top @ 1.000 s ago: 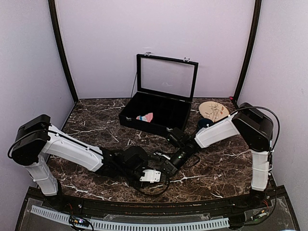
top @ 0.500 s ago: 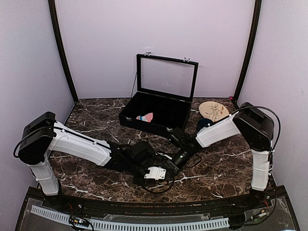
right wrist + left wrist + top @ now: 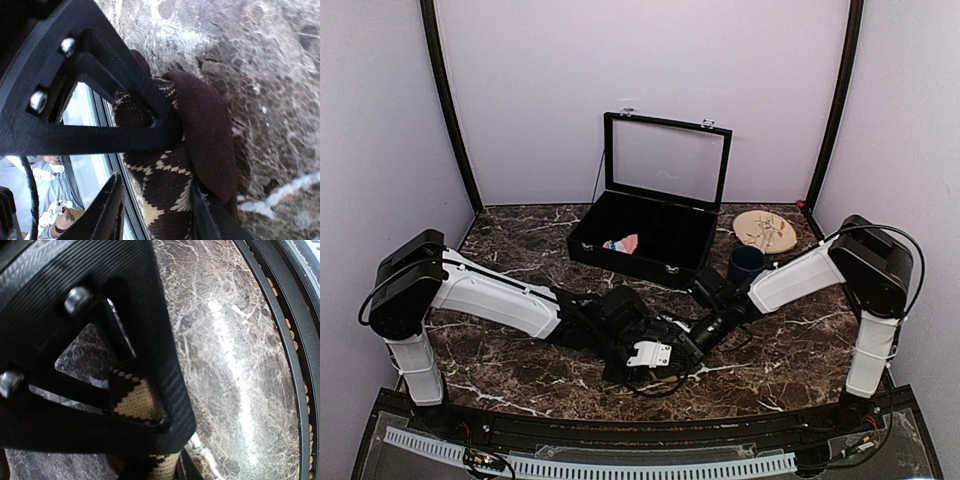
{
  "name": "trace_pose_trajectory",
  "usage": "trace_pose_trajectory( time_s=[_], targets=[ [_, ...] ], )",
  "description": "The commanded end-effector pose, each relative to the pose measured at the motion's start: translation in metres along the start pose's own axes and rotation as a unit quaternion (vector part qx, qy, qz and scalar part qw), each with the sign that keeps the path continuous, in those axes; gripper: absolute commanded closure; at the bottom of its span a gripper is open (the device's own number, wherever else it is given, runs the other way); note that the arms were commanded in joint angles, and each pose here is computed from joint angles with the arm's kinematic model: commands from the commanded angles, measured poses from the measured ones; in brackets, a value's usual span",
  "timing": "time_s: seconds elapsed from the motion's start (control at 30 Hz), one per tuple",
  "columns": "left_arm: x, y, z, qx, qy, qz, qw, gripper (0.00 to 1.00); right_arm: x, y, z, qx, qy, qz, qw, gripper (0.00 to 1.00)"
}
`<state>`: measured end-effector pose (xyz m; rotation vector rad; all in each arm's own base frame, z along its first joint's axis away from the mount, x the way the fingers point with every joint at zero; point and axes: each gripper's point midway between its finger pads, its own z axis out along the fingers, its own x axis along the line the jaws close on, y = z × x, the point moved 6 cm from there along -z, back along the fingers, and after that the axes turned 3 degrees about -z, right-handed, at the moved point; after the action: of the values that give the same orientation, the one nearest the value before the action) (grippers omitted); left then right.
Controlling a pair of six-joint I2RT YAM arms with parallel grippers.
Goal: Roll the socks
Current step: Roll the sock at the center of the board.
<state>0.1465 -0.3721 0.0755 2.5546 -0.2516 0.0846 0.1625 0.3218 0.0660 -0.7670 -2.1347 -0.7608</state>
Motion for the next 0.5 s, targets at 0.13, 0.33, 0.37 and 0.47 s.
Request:
trace_pose_trajectory(
  time_s=[0.13,0.33,0.37,0.47],
  targets=[
    [-0.028,-0.027,0.015,0.056,-0.095,-0.04,0.993,0.83,-0.011,-0.001,-0.015,-0.045,-0.05,0.003,0.998,0.59],
    [-0.021,-0.03,0.015,0.058,-0.099,-0.063,0.991,0.83,-0.008,-0.004,-0.021,-0.058,-0.06,-0.002,0.997,0.59],
    [-0.019,-0.03,0.015,0.057,-0.099,-0.069,0.991,0.83,-0.007,-0.005,-0.022,-0.058,-0.063,-0.004,0.996,0.59],
    [-0.013,-0.031,0.012,0.053,-0.106,-0.087,0.989,0.83,-0.006,-0.007,-0.027,-0.067,-0.078,-0.013,0.995,0.59]
  ],
)
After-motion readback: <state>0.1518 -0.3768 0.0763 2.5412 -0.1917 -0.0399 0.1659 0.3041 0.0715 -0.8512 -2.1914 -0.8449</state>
